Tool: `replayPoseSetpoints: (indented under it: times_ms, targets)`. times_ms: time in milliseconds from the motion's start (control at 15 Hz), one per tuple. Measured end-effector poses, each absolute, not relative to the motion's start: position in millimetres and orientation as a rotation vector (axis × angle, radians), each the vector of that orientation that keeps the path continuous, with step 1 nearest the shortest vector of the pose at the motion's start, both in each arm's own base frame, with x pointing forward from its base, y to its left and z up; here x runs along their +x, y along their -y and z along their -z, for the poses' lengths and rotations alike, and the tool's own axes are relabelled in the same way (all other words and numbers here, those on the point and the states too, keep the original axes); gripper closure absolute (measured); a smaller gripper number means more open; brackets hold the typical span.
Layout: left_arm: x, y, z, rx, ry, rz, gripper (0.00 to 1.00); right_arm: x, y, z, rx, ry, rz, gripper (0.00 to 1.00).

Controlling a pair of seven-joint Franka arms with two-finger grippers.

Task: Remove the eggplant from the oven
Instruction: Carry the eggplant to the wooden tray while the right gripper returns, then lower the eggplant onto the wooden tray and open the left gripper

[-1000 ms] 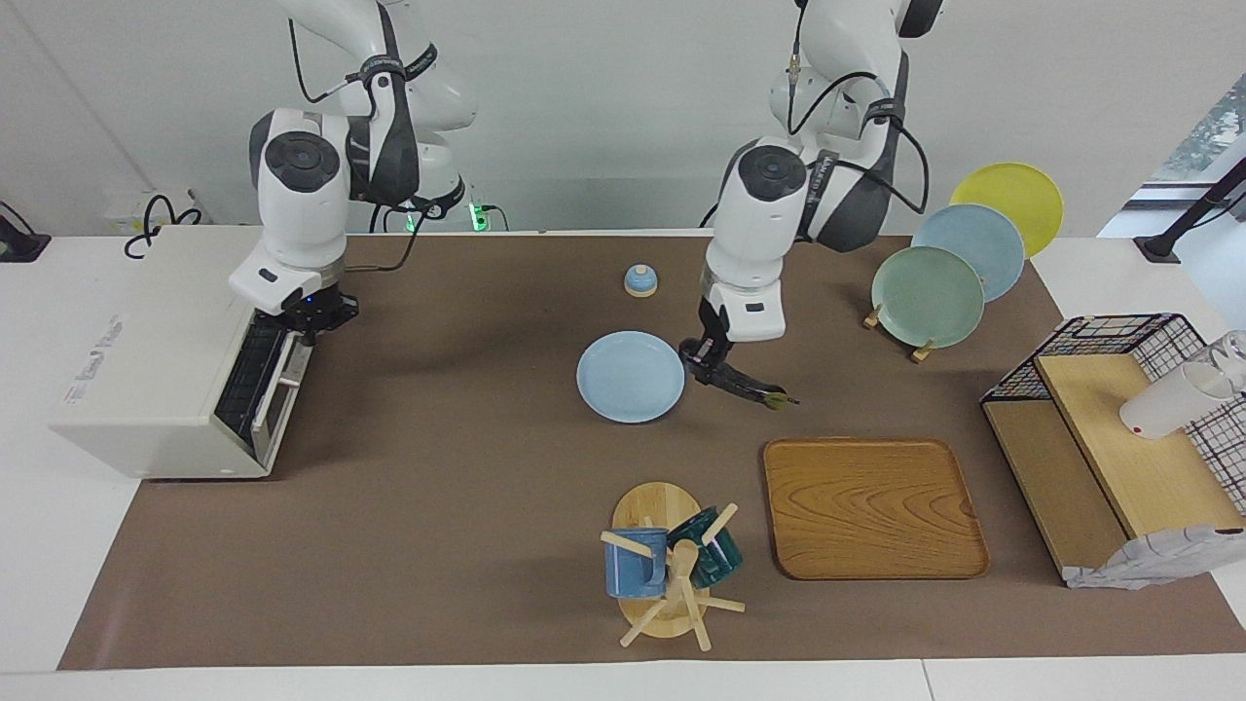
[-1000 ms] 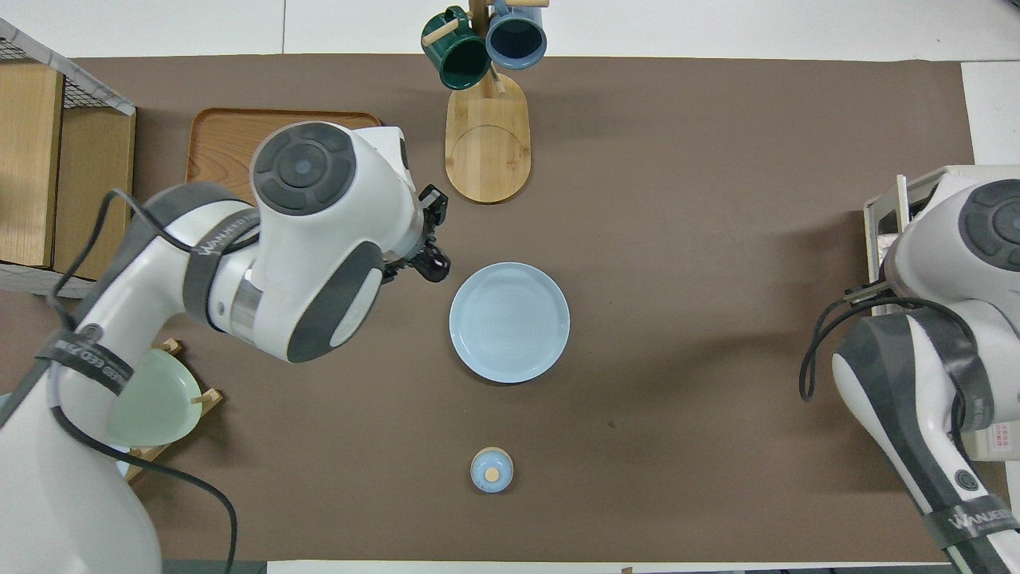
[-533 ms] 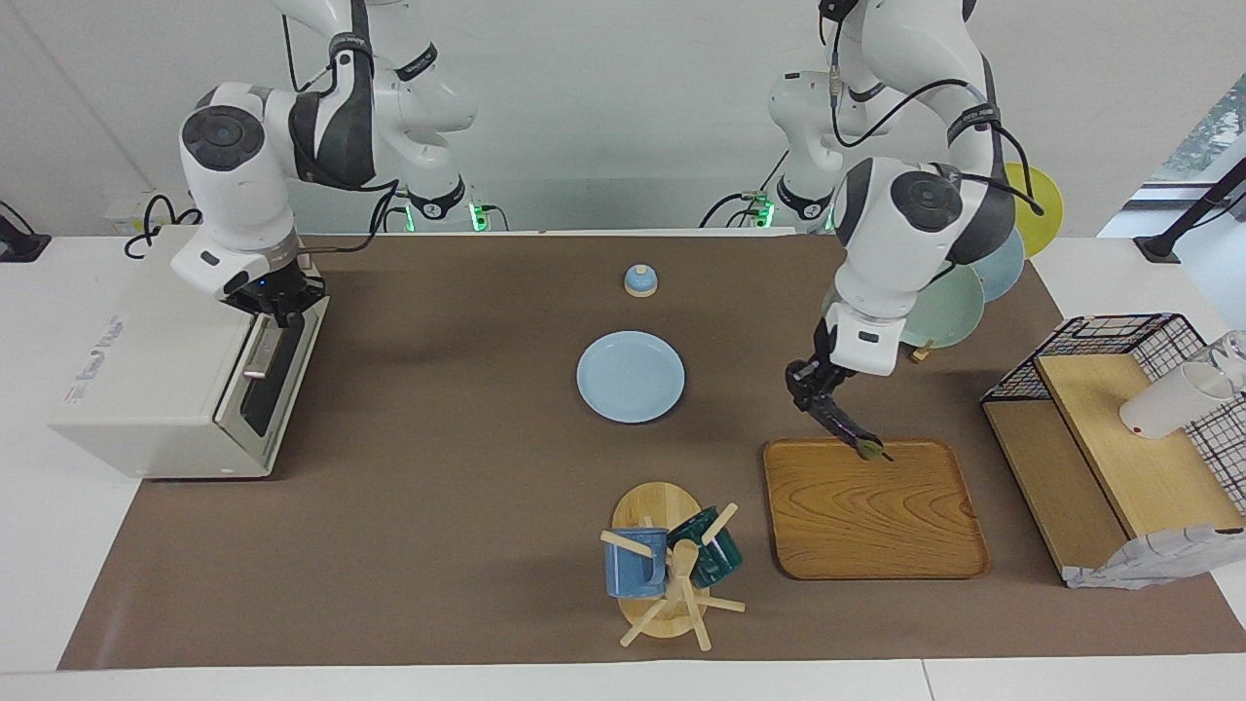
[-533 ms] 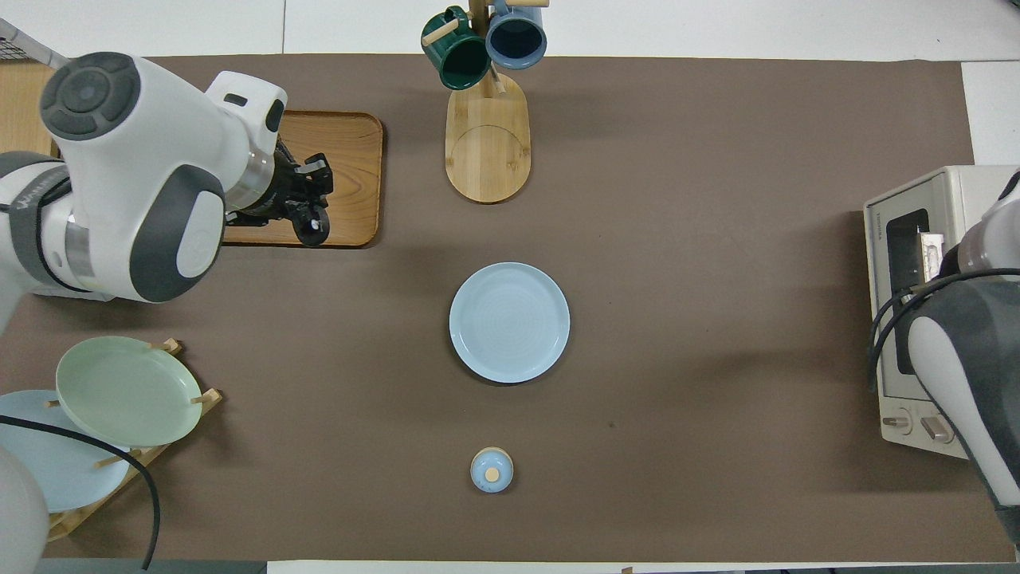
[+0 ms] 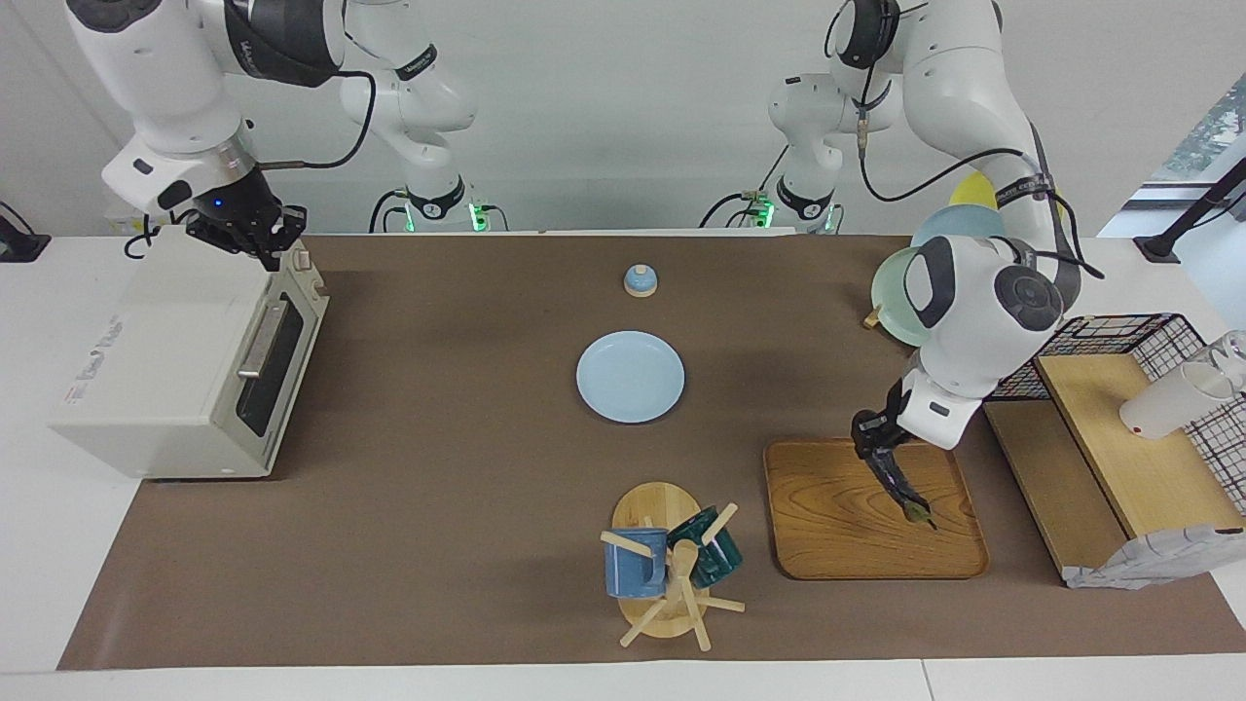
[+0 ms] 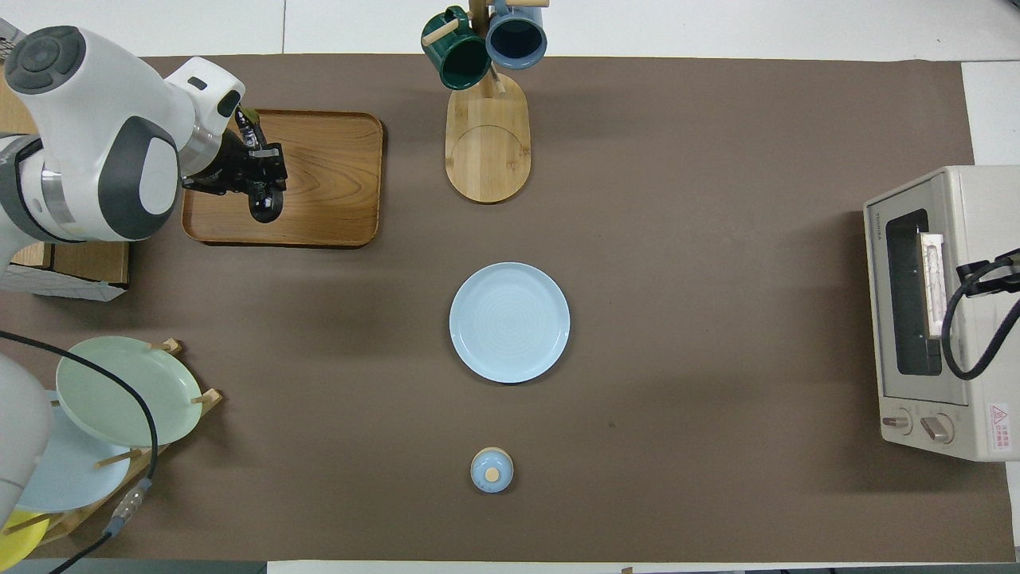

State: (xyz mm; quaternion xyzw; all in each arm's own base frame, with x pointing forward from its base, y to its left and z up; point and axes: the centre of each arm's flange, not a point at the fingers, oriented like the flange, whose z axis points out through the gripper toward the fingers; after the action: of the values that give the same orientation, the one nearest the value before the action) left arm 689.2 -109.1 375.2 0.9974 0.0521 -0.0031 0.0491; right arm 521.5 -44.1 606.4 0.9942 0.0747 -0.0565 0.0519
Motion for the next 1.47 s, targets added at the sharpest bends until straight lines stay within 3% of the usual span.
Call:
replayPoseSetpoints:
  times_ms: [200, 600, 733, 800, 1133, 1200, 1467]
  targets:
    - [708, 108, -346, 3.034, -0.09, -0.001, 0.6, 520, 41, -612, 3.058, -0.193, 0.192, 0.61]
    - [715, 109, -338, 3.029, -0.01, -0.083, 0.6, 526, 29, -601, 3.06, -0.073, 0.253, 0.01]
    - [714, 109, -337, 3.029, 0.004, -0.084, 0.6, 531, 24, -594, 3.058, -0.052, 0.27, 0.0]
    - [715, 108, -337, 3.029, 0.005, -0.084, 0.55, 533, 25, -593, 3.058, -0.047, 0.273, 0.0]
    - [716, 100, -359, 3.026, -0.011, -0.122, 0.04, 537, 28, -593, 3.059, -0.038, 0.271, 0.0]
    - [715, 93, -375, 3.026, -0.025, -0.134, 0.0, 537, 29, -595, 3.059, -0.036, 0.267, 0.0]
    - [692, 67, -466, 3.036, -0.087, -0.16, 0.0, 540, 37, -601, 3.063, -0.018, 0.212, 0.0]
